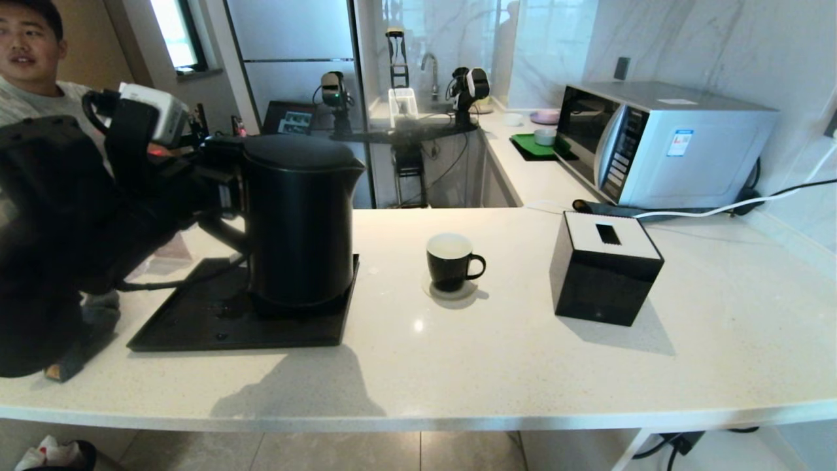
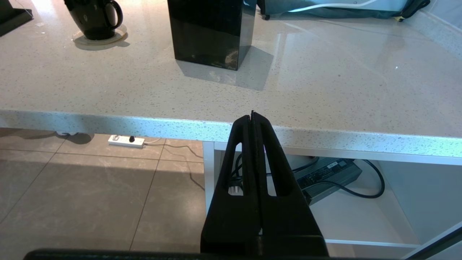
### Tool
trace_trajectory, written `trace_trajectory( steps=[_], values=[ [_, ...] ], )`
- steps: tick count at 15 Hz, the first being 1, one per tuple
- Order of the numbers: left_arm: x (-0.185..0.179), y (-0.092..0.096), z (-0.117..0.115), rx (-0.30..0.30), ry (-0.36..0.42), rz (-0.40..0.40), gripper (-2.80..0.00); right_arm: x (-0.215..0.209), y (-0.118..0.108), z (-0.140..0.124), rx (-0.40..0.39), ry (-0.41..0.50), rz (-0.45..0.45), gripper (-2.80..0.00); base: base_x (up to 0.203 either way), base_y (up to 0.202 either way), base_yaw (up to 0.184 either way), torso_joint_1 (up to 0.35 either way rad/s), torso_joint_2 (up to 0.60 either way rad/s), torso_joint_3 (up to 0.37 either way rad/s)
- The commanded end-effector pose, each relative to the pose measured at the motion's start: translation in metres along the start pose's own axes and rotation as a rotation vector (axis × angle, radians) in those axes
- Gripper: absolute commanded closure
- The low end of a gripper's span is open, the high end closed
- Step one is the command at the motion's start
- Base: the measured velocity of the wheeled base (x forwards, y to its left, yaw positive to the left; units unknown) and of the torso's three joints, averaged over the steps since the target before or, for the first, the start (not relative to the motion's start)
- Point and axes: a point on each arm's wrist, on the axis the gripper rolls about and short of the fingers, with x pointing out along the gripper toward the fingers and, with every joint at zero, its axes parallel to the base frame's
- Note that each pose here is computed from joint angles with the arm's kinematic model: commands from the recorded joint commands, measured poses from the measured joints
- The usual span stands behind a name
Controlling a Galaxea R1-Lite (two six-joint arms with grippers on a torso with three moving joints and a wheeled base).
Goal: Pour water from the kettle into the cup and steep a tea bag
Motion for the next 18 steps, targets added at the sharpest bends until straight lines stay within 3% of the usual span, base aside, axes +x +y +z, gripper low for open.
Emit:
trace_trajectory(
  steps=[1, 4, 18],
  values=[
    [-0.003, 0.000, 0.002, 0.001, -0.007, 0.011, 0.00, 0.000, 0.000, 0.000, -0.001, 0.001, 0.000, 0.00, 0.000, 0.000, 0.000, 0.000, 0.00, 0.000],
    [-0.003, -0.001, 0.002, -0.002, 0.000, 0.042, 0.00, 0.000, 0.000, 0.000, 0.000, 0.001, 0.000, 0.00, 0.000, 0.000, 0.000, 0.000, 0.00, 0.000],
    [-0.004, -0.014, 0.002, -0.008, 0.017, 0.048, 0.00, 0.000, 0.000, 0.000, -0.001, 0.001, 0.001, 0.00, 0.000, 0.000, 0.000, 0.000, 0.00, 0.000]
  ],
)
